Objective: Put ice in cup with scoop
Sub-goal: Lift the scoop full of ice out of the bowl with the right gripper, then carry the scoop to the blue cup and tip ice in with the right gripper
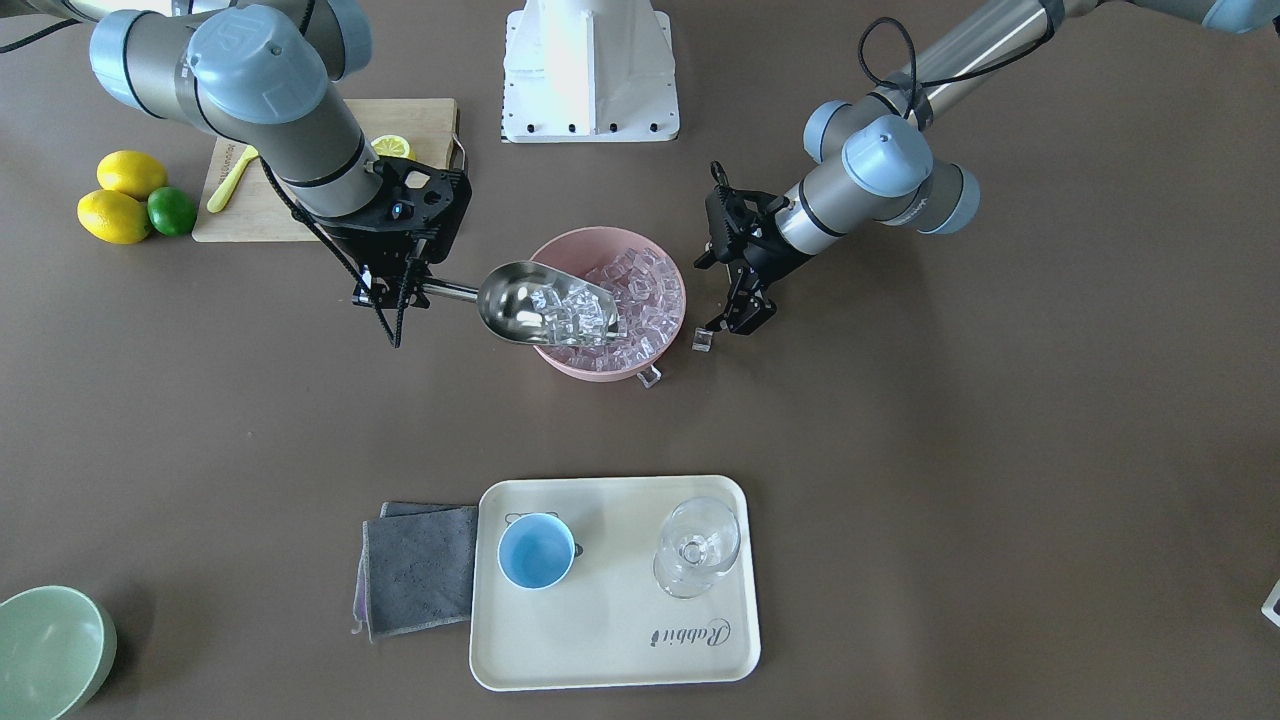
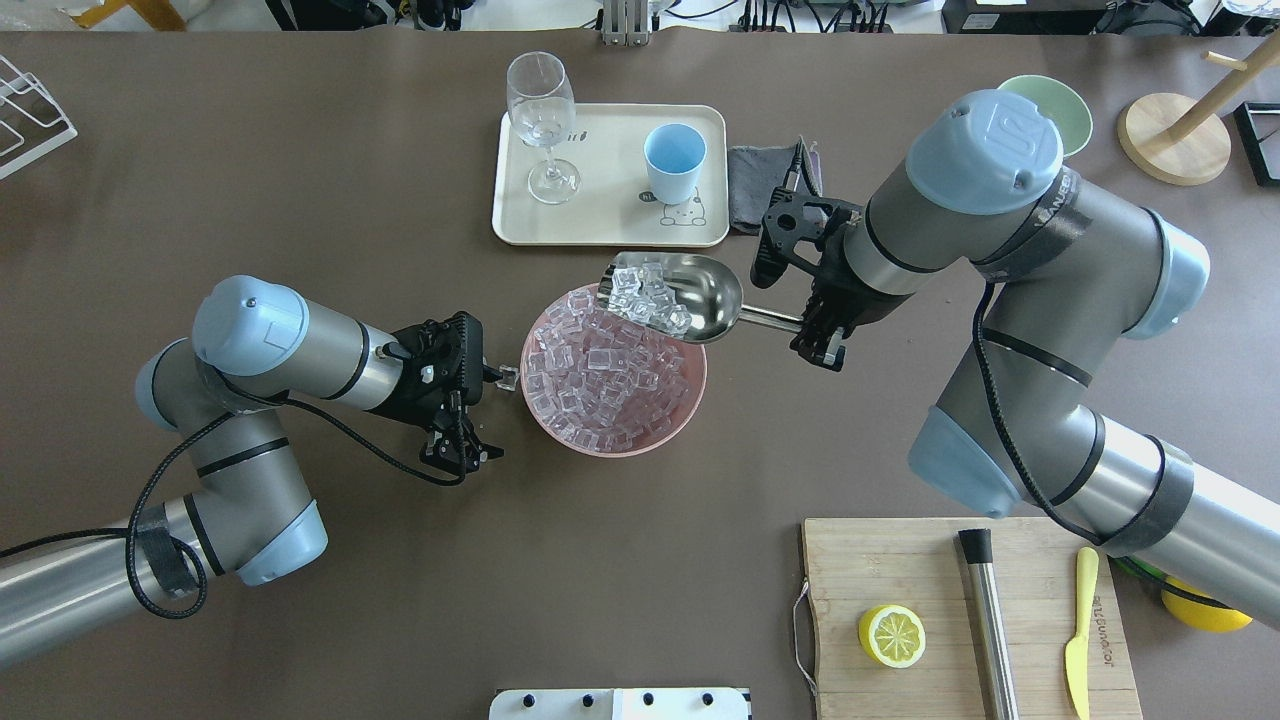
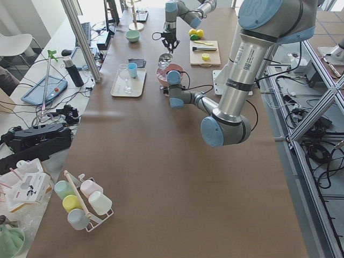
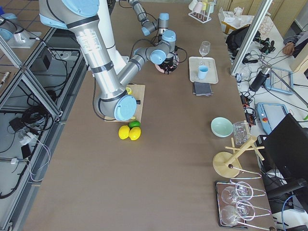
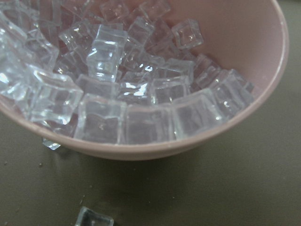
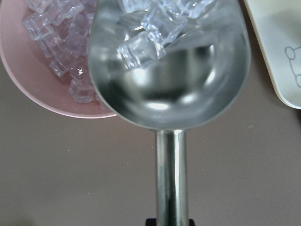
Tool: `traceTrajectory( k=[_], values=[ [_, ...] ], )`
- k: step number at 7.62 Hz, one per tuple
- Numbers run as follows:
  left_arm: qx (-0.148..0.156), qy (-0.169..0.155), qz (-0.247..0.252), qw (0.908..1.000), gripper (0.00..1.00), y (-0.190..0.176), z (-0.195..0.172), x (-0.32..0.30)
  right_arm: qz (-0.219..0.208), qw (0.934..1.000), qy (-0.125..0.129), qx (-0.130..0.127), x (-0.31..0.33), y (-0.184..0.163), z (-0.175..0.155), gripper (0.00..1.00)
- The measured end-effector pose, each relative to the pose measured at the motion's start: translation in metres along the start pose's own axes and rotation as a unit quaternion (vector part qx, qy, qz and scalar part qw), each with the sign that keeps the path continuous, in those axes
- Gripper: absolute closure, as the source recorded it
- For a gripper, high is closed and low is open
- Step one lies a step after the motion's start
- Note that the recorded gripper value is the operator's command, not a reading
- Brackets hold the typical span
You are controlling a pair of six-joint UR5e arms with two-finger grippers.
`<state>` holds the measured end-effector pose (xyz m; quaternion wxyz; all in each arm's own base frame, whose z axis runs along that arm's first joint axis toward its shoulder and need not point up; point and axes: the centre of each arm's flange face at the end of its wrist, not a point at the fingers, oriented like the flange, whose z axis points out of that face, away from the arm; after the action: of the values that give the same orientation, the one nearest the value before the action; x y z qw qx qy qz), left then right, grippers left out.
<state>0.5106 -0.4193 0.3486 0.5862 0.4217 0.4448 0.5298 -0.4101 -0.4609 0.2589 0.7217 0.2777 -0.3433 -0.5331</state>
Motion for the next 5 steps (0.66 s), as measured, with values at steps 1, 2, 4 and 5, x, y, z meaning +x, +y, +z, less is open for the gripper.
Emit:
traceTrajectory(
  k=[1, 2, 4, 5],
  values=[
    [0.0, 0.0, 0.0, 1.0, 0.01, 0.0, 0.0, 0.0, 0.015, 0.9998, 0.007, -0.006, 0.015, 0.004, -0.01, 1.0],
    [0.0, 0.0, 0.0, 1.0, 0.01, -0.001, 0.0, 0.0, 0.033, 0.9992, 0.014, -0.016, 0.03, 0.007, -0.02, 1.0],
    [0.0, 0.0, 0.0, 1.0, 0.01, -0.001, 0.0, 0.0, 0.062, 0.9972, 0.028, -0.029, 0.056, 0.017, -0.035, 1.0],
    [0.0, 0.0, 0.0, 1.0, 0.01, -0.002, 0.0, 0.0, 0.08, 0.9956, 0.033, -0.035, 0.07, 0.017, -0.037, 1.0]
  ],
)
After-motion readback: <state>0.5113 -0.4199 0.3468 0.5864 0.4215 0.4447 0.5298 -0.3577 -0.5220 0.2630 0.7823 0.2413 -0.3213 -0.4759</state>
